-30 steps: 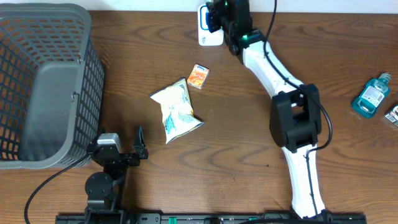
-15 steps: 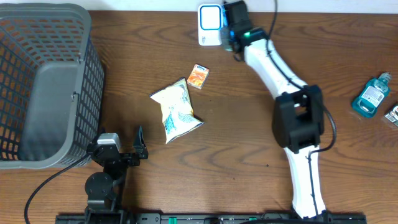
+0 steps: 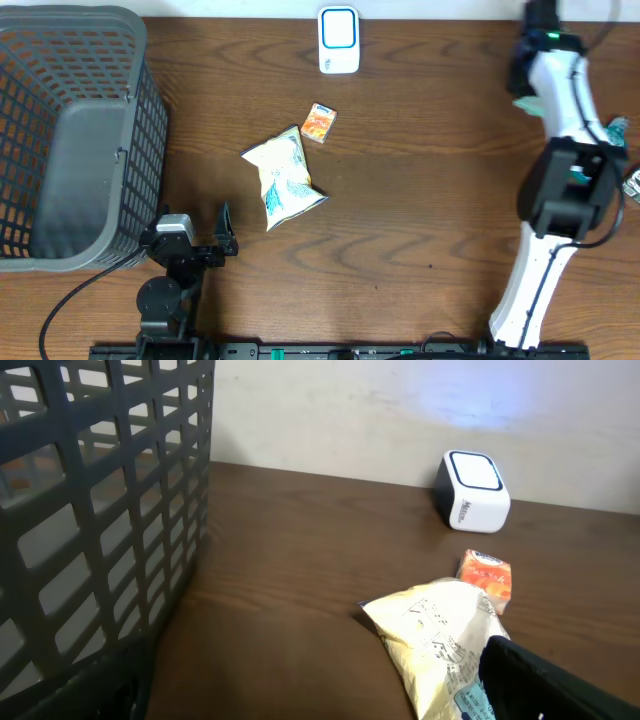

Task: Scan the item barcode
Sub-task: 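Carry the wipes to the table's right side and release them, then grasp the orange Kleenex packet with the right gripper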

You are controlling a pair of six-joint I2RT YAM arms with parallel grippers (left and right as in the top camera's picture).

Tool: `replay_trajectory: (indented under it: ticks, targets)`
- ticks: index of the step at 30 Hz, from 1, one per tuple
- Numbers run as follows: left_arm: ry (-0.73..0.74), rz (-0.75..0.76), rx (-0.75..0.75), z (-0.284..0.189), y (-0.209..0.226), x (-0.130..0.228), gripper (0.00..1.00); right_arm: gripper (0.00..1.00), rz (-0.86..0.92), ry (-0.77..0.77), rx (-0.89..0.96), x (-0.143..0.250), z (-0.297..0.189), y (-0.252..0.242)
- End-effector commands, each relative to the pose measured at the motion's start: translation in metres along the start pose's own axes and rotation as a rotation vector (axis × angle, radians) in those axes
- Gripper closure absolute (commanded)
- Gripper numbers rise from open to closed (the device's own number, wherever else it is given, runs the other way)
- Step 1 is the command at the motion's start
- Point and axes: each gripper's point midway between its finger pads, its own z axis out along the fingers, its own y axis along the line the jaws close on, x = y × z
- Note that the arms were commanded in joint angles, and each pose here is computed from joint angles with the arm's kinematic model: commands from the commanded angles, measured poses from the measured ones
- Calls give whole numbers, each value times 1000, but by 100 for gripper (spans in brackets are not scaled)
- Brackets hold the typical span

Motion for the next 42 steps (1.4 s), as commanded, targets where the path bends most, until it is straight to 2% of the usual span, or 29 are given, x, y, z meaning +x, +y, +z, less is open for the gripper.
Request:
replay_trajectory:
  ticks: [1,2,4,5,8,12,14,17,20,21,23,25,29,34,37,42]
  targets:
    - [46,-5,-7,1,2,16,2,97,77,-16,12,-9,-6,-33]
    - [46,-5,-7,1,2,16,3,88,91,-10,20,-9,-3,-42]
    - [46,-5,-7,1,2,16,2,15,104,-5,26,-8,1,-50]
    - [46,-5,-7,1,2,16,2,1,106,-6,22,-9,0,-51]
    - [46,-5,-7,1,2,16,2,1,101,-14,-62,-12,-13,-36]
    - [46,-5,-7,1,2,16,2,1,86,-72,-364,-26,-72,20]
    - [46,-5,-7,1,2,16,2,1,102,-70,-608,-24,-130,69]
    - [46,-5,-7,1,2,16,2,1,-19,-27,-904,4,-206,154]
    - [46,-5,-7,1,2,16,2,1,-125,29,-1018,37,-239,207]
    - [46,-5,-7,1,2,16,2,1,-205,66,-1043,64,-254,240]
    - [46,-5,-7,1,2,16,2,1,-276,135,-1050,101,-265,272]
    - [46,-5,-7,1,2,16,2,11,-249,213,-1020,123,-265,289]
    - [46,-5,-7,1,2,16,2,38,-187,315,-943,159,-253,324]
    - [46,-5,-7,1,2,16,2,50,-243,336,-919,193,-233,366]
    - [46,-5,-7,1,2,16,2,50,-199,317,-819,195,-210,368]
    - [46,-5,-7,1,2,16,2,39,-191,284,-795,189,-205,367]
